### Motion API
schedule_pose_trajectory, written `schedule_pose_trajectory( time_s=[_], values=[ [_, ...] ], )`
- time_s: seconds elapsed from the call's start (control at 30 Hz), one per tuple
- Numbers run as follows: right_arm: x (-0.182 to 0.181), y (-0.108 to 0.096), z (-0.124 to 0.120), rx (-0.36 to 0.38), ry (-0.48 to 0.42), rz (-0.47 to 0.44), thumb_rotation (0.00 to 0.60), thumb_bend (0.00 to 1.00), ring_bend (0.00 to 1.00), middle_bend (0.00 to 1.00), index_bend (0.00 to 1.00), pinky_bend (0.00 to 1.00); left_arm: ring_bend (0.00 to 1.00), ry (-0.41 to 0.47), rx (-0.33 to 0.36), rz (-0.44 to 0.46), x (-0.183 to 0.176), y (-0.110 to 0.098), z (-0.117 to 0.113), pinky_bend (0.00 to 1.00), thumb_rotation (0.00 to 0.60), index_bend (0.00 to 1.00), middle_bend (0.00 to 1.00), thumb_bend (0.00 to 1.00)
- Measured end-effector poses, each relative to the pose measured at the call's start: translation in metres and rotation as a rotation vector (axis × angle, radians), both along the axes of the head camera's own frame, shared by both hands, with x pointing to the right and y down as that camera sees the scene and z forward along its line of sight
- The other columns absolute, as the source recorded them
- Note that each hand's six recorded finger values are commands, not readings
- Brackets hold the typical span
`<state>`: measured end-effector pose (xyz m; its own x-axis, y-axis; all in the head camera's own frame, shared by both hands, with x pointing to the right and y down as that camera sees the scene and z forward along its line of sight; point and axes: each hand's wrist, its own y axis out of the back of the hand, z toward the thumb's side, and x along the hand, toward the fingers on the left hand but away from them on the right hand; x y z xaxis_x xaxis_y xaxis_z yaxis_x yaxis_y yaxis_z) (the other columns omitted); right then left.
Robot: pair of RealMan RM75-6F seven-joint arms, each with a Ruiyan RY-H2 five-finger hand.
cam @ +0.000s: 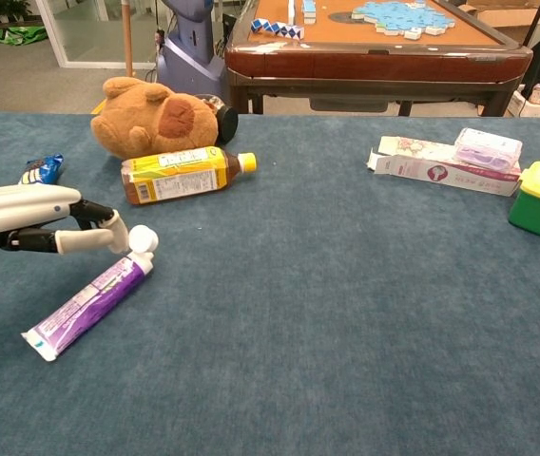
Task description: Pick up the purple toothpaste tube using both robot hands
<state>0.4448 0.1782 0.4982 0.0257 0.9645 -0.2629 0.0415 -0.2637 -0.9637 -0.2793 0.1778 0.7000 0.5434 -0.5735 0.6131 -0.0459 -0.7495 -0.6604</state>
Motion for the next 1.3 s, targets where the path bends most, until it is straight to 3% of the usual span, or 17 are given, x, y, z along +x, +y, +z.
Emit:
schedule_pose_trajectory(
  time_s=[0.07,0.23,0.3,0.7,0.93,1.2,1.3],
  values=[
    [0.001,0.001,0.000,0.000,-0.001,0.004,0.600,0.04,0.15,0.24,0.12,0.21,0.22,0.020,0.009,0.006,0.006,0.000,-0.003,0.22,0.023,0.31,0.32,0.18],
    [0.004,0.002,0.002,-0.007,-0.007,0.009,0.600,0.04,0.15,0.24,0.12,0.21,0.22,0.071,0.075,0.017,0.017,-0.004,-0.016,0.22,0.487,0.23,0.30,0.18],
    [0.004,0.001,0.004,-0.009,-0.010,0.007,0.600,0.04,0.15,0.24,0.12,0.21,0.22,0.076,0.110,0.030,0.019,-0.004,-0.020,0.22,0.597,0.19,0.29,0.18],
    [0.005,0.005,0.006,-0.024,-0.018,0.007,0.600,0.04,0.15,0.24,0.12,0.21,0.16,0.067,0.128,0.048,0.026,0.012,-0.018,0.22,0.600,0.00,0.18,0.18],
    [0.006,0.009,0.003,-0.024,-0.015,0.016,0.600,0.04,0.15,0.24,0.12,0.21,0.04,0.083,0.140,0.041,0.034,0.021,-0.018,0.16,0.600,0.00,0.01,0.18],
    [0.006,0.014,0.001,-0.028,-0.010,0.024,0.600,0.04,0.15,0.24,0.12,0.21,0.00,0.162,0.236,0.022,0.037,0.024,-0.030,0.13,0.600,0.00,0.00,0.18],
    [0.006,0.014,0.002,-0.032,-0.011,0.026,0.600,0.04,0.15,0.24,0.12,0.21,0.00,0.173,0.236,0.039,0.036,0.031,-0.031,0.10,0.600,0.00,0.00,0.18]
  ],
)
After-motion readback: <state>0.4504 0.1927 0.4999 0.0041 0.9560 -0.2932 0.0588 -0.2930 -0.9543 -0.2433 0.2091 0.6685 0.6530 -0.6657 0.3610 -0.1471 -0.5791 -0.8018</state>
